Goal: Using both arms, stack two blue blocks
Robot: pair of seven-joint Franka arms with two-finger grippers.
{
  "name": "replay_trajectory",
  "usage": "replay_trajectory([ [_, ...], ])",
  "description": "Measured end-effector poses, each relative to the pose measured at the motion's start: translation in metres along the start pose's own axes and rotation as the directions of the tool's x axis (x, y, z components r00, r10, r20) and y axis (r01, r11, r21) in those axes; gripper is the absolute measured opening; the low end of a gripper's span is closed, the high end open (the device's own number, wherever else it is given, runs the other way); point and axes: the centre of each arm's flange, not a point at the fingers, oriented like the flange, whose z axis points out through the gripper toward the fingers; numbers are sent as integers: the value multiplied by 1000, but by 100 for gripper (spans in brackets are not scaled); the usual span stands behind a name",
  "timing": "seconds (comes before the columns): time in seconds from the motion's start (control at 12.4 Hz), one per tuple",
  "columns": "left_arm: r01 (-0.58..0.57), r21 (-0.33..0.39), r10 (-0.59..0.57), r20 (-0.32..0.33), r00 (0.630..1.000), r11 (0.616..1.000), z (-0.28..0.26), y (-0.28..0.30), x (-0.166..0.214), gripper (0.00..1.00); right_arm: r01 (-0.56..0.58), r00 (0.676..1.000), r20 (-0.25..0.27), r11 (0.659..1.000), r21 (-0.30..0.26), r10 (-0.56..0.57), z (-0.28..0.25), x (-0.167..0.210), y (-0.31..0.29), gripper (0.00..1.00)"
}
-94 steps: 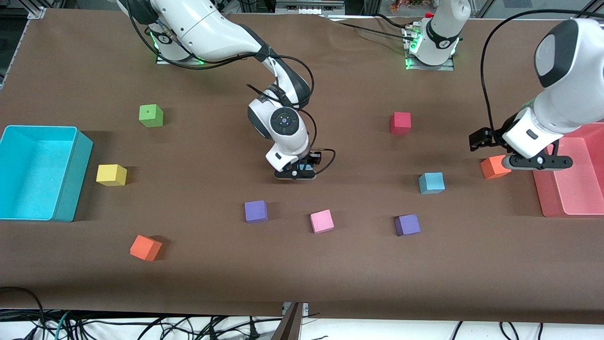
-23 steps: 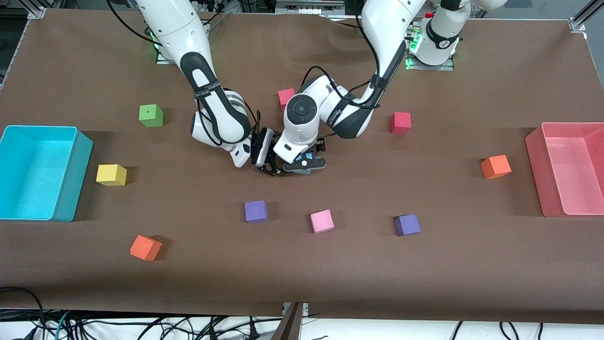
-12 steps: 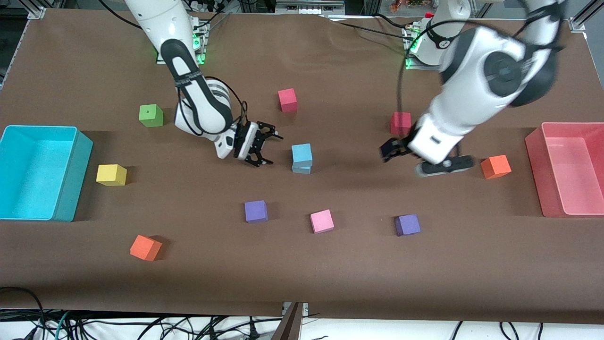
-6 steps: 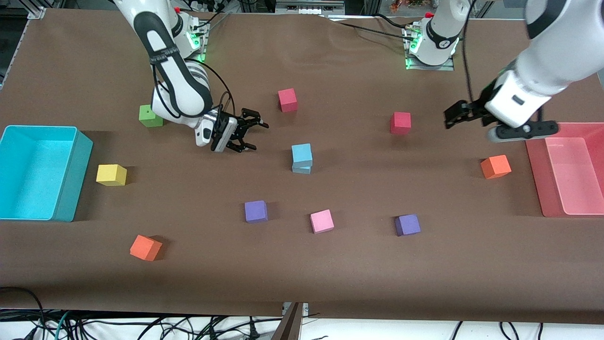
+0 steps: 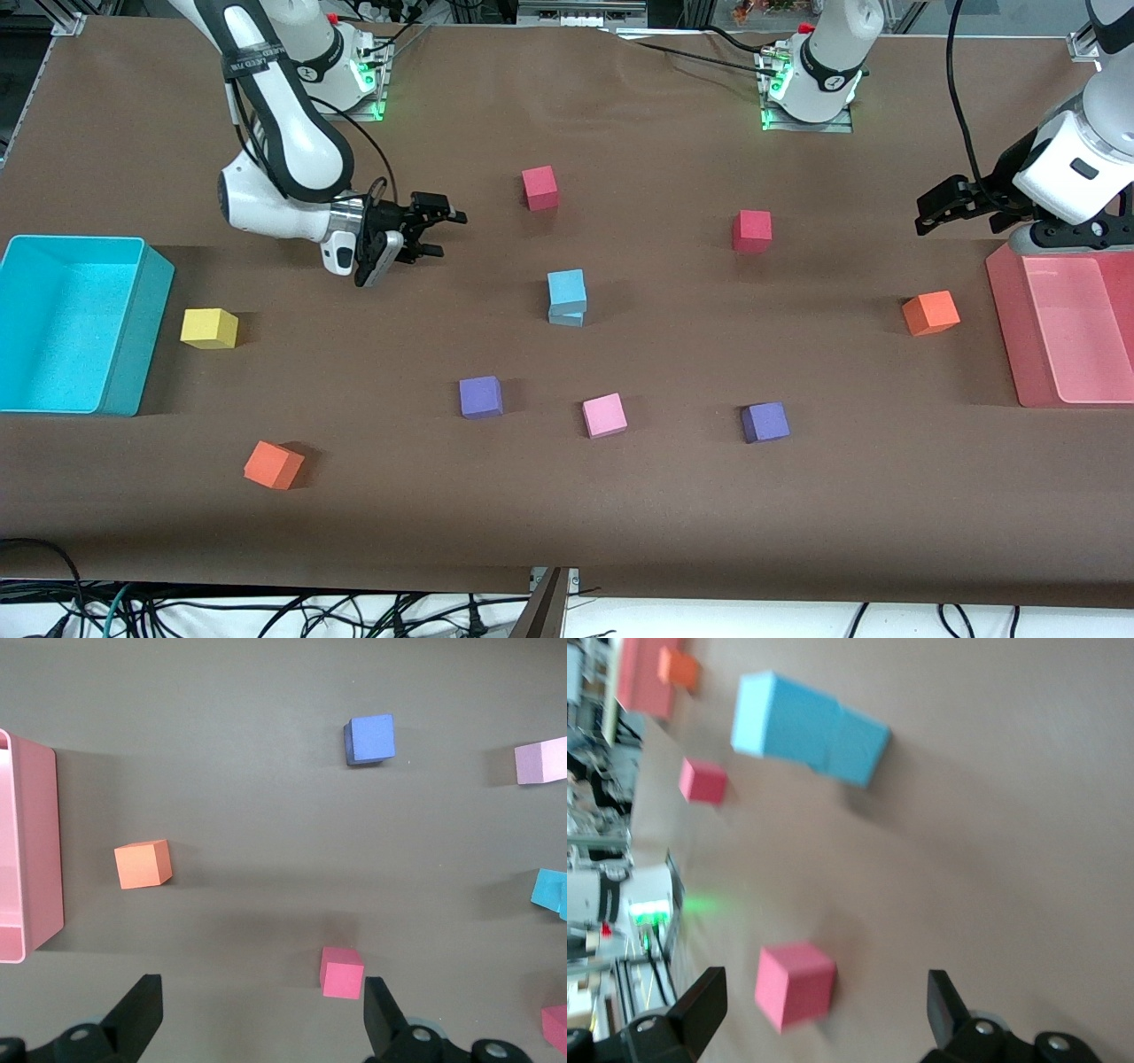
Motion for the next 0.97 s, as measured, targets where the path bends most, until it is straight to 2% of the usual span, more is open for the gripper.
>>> replay_trajectory([
  [0.16, -2, 1, 2, 0, 1000, 1000, 0, 1, 0, 100, -10, 992, 124, 995, -95, 22, -31, -1, 14, 100],
  [0.32, -3, 3, 3, -1, 1000, 1000, 0, 1, 0, 100, -4, 971, 231, 976, -216, 55, -69, 8, 21, 100],
  [0.48, -3, 3, 3, -7, 1000, 1000, -1, 1, 1, 100, -8, 941, 311, 927, -376, 134, -112, 27, 11, 100],
  [0.56, -3, 3, 3, -9, 1000, 1000, -1, 1, 1, 100, 1, 930, 326, 886, -464, 170, -136, 40, 0, 100],
  [0.65, -3, 3, 3, -11, 1000, 1000, -1, 2, 1, 100, 12, 928, 318, 833, -552, 197, -162, 54, -13, 100],
  [0.73, -4, 3, 4, -12, 1000, 1000, -1, 2, 1, 100, 5, 934, 283, 786, -618, 216, -188, 67, -28, 100],
  [0.81, -4, 2, 4, -13, 1000, 1000, -1, 2, 1, 100, -16, 945, 236, 755, -655, 225, -214, 78, -44, 100],
  [0.97, -4, 2, 4, -14, 1000, 1000, -1, 2, 1, 100, -61, 967, 140, 725, -686, 214, -268, 92, -68, 100],
])
